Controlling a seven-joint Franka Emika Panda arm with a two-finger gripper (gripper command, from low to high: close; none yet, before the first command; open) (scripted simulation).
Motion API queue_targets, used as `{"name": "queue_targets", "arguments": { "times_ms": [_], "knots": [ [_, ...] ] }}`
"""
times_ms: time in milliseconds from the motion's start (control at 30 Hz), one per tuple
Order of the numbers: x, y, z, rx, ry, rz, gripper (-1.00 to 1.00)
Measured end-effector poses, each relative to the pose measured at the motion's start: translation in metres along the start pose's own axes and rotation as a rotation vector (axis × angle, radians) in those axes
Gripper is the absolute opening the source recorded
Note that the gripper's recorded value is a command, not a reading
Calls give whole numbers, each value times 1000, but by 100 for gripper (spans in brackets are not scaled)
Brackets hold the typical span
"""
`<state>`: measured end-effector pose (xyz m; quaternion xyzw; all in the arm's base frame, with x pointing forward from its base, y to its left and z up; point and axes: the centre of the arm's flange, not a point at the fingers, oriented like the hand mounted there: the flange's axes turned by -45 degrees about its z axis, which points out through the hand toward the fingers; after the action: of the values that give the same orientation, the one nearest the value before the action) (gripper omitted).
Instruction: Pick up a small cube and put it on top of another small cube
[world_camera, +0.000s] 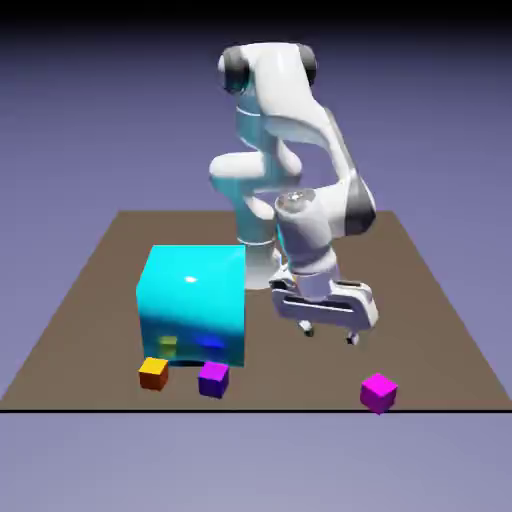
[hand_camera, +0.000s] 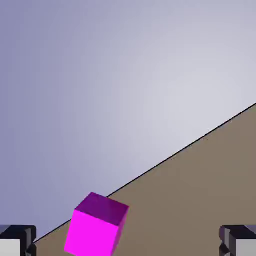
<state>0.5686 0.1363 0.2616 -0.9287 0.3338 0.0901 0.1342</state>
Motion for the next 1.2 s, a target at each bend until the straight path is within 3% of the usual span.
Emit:
{"name": "queue_targets", "arguments": {
  "times_ms": [233,300,400,433,500,600,800,967,1033,1133,1167,1200],
  "knots": [
    [-2,-33,93,-91,-258,224,0],
    [-3,-35,101,-101,-281,244,0],
    [-12,-28,167,-101,-281,244,0],
    [-12,-28,168,-101,-281,244,-100],
    [-12,-28,168,-100,-281,244,-100],
    [-3,-35,102,-99,-282,244,-100],
    [108,98,18,-120,-261,206,-100],
    [158,234,-52,-119,-285,199,-100],
    [159,238,-53,-118,-286,199,-100],
    [151,245,5,-118,-287,198,-100],
    [149,246,13,-118,-286,199,100],
    [149,246,13,-121,-286,198,100]
  ]
}}
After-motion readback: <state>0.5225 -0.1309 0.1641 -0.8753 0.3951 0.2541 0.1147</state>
